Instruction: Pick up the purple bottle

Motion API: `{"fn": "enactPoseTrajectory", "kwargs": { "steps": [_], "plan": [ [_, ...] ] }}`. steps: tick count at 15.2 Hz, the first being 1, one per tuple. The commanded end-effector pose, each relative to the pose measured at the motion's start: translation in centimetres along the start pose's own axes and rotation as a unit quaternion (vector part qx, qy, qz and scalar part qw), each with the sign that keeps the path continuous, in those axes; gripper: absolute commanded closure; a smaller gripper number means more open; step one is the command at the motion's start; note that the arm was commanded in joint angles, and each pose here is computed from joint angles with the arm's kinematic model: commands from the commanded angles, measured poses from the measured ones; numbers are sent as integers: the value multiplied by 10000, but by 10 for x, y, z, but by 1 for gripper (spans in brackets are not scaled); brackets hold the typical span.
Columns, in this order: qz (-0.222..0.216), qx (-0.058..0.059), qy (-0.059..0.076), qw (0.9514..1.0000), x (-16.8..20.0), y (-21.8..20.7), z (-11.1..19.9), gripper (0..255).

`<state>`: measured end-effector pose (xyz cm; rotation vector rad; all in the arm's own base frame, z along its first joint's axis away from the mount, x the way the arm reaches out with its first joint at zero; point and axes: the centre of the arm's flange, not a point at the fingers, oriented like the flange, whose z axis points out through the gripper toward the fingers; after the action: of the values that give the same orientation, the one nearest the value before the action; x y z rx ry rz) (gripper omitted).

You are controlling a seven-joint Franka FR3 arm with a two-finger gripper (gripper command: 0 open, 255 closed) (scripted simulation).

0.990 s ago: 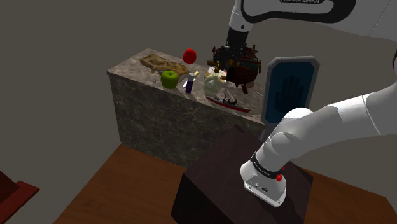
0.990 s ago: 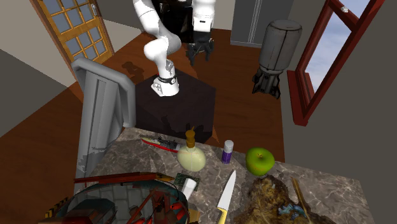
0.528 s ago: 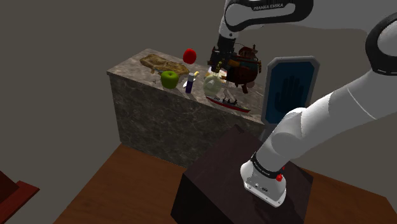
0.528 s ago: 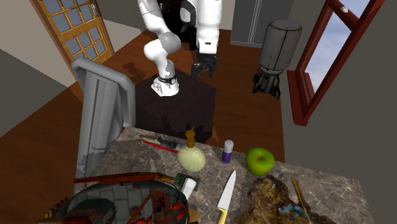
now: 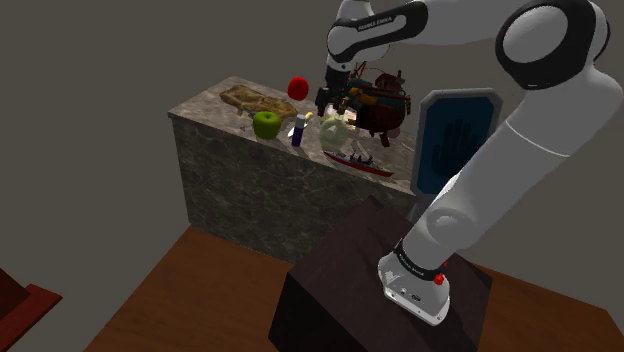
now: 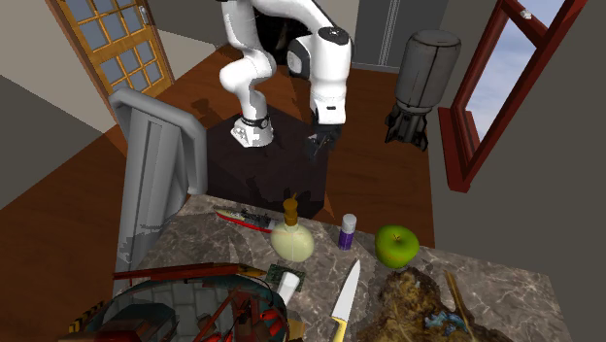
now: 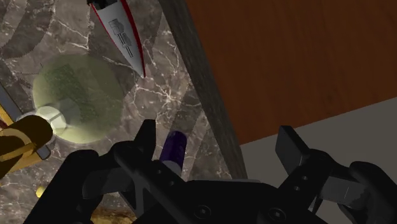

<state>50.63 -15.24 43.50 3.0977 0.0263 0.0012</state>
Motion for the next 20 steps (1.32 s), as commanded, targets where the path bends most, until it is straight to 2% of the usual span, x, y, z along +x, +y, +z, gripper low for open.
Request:
{"fn": "enactPoseTrajectory", "kwargs": {
  "steps": [1,14,20],
  "plan": [
    [-105,22,17,9999,21,9,11,0],
    [-735,183,104,9971,152,61,109,0],
    [-735,183,104,9971,152,60,135,0]
  ]
}}
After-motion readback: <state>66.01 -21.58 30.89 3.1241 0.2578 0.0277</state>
